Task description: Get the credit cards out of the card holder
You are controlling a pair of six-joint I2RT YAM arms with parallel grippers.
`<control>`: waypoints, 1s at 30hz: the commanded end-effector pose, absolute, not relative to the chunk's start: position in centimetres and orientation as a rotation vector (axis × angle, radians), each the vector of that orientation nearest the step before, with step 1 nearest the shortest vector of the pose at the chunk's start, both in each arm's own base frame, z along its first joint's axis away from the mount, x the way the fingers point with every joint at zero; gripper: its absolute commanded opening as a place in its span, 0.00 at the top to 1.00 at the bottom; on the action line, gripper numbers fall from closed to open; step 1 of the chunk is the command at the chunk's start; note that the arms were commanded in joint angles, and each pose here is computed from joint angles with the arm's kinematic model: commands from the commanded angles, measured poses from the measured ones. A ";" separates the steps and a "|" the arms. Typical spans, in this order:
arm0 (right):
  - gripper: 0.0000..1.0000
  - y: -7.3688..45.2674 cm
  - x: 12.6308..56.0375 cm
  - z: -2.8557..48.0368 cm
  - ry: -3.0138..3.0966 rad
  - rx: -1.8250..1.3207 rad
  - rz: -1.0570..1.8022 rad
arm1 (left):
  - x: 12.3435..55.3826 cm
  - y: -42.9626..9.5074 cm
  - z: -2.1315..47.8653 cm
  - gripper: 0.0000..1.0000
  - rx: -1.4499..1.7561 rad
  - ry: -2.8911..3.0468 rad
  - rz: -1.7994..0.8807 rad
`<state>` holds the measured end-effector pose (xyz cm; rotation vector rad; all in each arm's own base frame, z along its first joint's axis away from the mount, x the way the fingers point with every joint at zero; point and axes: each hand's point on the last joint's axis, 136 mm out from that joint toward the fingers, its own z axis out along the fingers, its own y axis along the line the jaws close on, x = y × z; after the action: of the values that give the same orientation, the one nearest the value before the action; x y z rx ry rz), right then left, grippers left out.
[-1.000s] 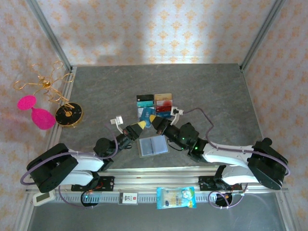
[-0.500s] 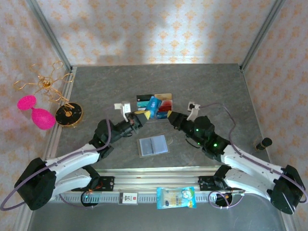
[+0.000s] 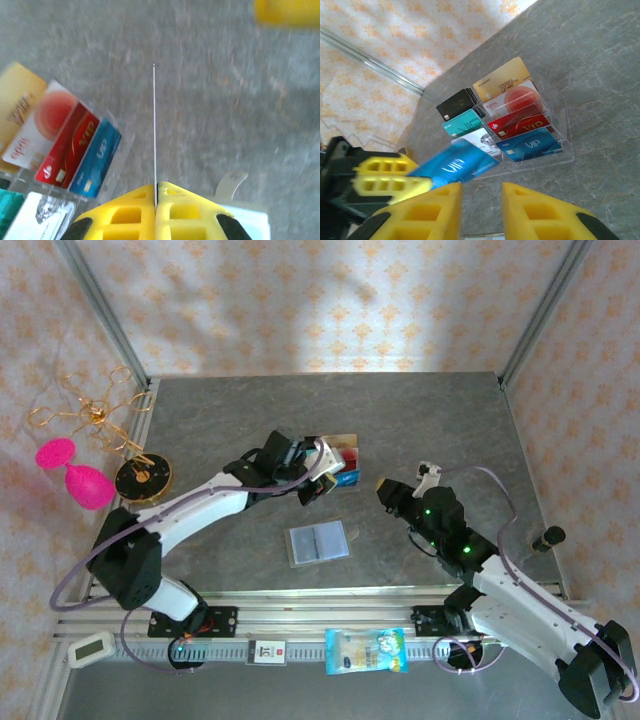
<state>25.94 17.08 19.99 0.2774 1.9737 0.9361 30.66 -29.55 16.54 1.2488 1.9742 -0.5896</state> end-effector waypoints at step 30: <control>0.74 16.4 26.8 18.9 2.007 0.270 0.891 | 37.1 -31.1 11.7 1.00 1.486 1.998 -0.426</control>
<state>26.66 16.41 18.20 0.2875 2.0336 0.8882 36.43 -31.34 11.51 1.4531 2.0005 -0.4706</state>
